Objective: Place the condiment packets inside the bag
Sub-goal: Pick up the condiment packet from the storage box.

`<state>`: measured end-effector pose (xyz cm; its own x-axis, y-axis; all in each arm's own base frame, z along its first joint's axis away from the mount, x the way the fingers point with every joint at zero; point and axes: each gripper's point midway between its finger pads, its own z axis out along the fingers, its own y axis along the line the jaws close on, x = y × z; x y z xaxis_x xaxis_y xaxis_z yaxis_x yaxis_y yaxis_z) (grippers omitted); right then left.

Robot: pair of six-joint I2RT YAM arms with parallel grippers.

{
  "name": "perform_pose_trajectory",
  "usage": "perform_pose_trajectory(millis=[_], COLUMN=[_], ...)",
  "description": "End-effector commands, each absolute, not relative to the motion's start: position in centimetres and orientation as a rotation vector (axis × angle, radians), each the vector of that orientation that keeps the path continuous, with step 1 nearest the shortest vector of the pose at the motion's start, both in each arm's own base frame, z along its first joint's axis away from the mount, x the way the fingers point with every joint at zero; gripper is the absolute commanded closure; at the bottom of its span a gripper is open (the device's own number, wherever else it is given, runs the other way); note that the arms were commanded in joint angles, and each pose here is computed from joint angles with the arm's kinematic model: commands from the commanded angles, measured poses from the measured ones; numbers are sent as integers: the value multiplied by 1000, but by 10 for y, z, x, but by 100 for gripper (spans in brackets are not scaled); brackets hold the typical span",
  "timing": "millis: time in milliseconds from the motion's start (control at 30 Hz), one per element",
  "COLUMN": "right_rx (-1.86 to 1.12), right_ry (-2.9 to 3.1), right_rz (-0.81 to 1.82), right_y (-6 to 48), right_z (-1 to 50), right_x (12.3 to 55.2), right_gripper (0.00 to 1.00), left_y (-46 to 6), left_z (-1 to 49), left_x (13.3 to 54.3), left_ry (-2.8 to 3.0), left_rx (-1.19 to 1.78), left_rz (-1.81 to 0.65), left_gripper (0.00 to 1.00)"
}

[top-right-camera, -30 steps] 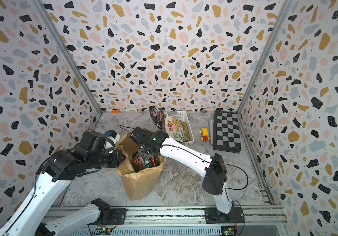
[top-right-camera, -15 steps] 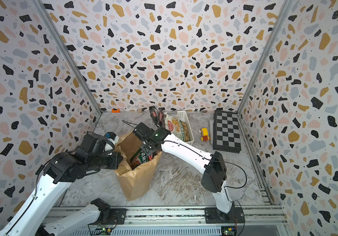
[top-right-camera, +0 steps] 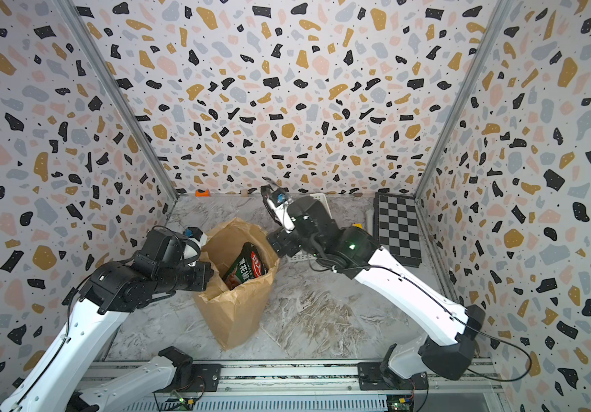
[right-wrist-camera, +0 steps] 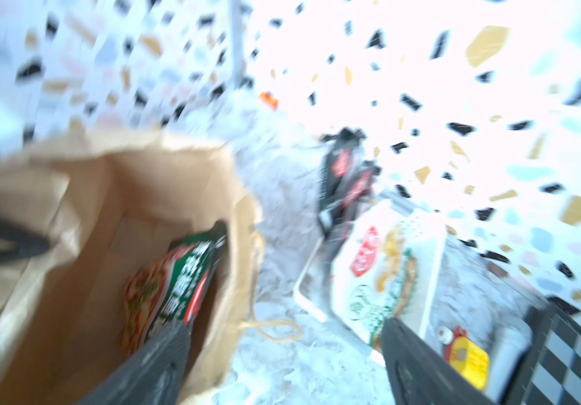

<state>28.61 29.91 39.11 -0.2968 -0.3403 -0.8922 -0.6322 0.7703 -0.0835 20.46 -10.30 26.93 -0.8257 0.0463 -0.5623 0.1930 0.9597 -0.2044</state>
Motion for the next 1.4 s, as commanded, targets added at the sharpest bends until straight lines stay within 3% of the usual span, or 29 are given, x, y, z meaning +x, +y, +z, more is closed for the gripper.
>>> perform_pose_trajectory(millis=[0, 333, 500, 967, 1167, 1367], right_rx=[-543, -513, -475, -326, -383, -436], right_ry=[2022, 2258, 2323, 2325, 2383, 2444], right_rz=[278, 327, 304, 75, -87, -64], right_y=[270, 307, 316, 253, 236, 242], right_z=[365, 275, 242, 243, 212, 185], right_x=[341, 436, 458, 469, 470, 464], right_gripper=[9, 5, 6, 21, 31, 42], left_y=[-103, -108, -107, -110, -109, -108], left_z=[299, 292, 290, 282, 280, 280], left_x=[220, 214, 211, 213, 211, 210], left_ry=[2384, 2376, 2383, 2400, 2405, 2399], left_rx=[208, 243, 245, 271, 279, 278], left_rz=[-321, -373, -371, -366, -359, -362], left_gripper=[100, 100, 100, 100, 100, 100])
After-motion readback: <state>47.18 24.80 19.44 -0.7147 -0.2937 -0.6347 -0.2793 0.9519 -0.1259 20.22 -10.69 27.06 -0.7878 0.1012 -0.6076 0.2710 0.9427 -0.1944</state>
